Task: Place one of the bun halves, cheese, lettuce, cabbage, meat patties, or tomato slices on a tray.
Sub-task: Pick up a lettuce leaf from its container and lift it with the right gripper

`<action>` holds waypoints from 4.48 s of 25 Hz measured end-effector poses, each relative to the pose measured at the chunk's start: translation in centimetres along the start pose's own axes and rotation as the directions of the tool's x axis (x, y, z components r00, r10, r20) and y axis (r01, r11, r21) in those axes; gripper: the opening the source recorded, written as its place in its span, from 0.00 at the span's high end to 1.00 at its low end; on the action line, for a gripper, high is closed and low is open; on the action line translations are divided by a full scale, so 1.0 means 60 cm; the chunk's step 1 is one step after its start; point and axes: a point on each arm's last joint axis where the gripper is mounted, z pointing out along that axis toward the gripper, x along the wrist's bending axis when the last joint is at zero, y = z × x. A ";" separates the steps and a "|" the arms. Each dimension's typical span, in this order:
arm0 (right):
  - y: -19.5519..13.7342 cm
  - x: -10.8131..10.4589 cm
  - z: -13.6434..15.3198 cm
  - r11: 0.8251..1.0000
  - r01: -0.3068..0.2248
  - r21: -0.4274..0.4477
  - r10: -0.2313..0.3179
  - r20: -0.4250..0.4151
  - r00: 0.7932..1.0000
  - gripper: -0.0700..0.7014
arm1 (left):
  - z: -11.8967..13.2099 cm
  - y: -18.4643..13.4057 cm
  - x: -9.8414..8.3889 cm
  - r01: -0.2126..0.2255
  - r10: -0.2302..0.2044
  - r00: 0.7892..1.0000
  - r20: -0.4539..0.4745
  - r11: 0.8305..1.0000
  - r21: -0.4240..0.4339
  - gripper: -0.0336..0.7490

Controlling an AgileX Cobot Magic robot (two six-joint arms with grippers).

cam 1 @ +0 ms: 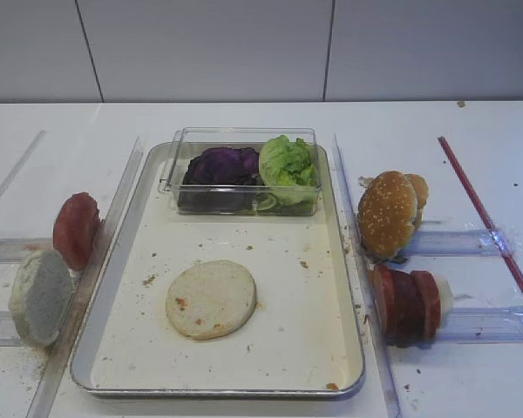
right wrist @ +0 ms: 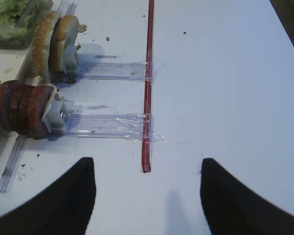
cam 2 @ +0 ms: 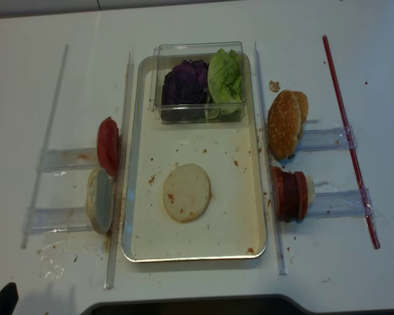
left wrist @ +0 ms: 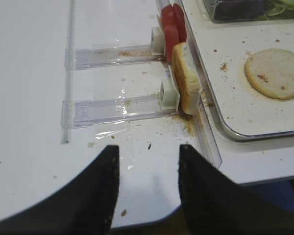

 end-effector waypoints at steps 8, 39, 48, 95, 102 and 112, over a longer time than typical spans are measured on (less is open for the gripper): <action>0.000 0.000 0.000 1.000 -0.014 0.000 0.014 0.000 1.000 0.26 | 0.000 0.000 0.000 0.000 0.000 1.000 0.000 1.000 0.000 0.59; 0.069 0.012 0.003 0.995 -0.059 0.078 0.066 -0.098 0.993 0.26 | 0.000 0.000 0.000 0.000 0.000 1.000 0.000 1.000 0.000 0.59; 0.189 0.005 0.047 0.985 -0.044 0.165 0.060 -0.095 0.994 0.26 | 0.000 0.000 0.000 0.000 0.000 1.000 0.000 1.000 0.000 0.59; 0.464 0.235 0.498 0.808 0.027 0.588 0.122 -0.212 0.969 0.33 | 0.000 0.000 0.000 0.000 0.000 1.000 0.000 1.000 0.000 0.59; 0.422 0.286 0.569 0.750 0.008 0.661 0.159 -0.192 0.968 0.28 | 0.000 0.000 0.000 0.000 0.000 1.000 0.000 1.000 0.000 0.59; 0.393 0.300 0.619 0.703 -0.054 0.710 0.217 -0.142 0.966 0.28 | 0.000 0.000 0.000 0.000 0.000 1.000 0.000 1.000 0.000 0.59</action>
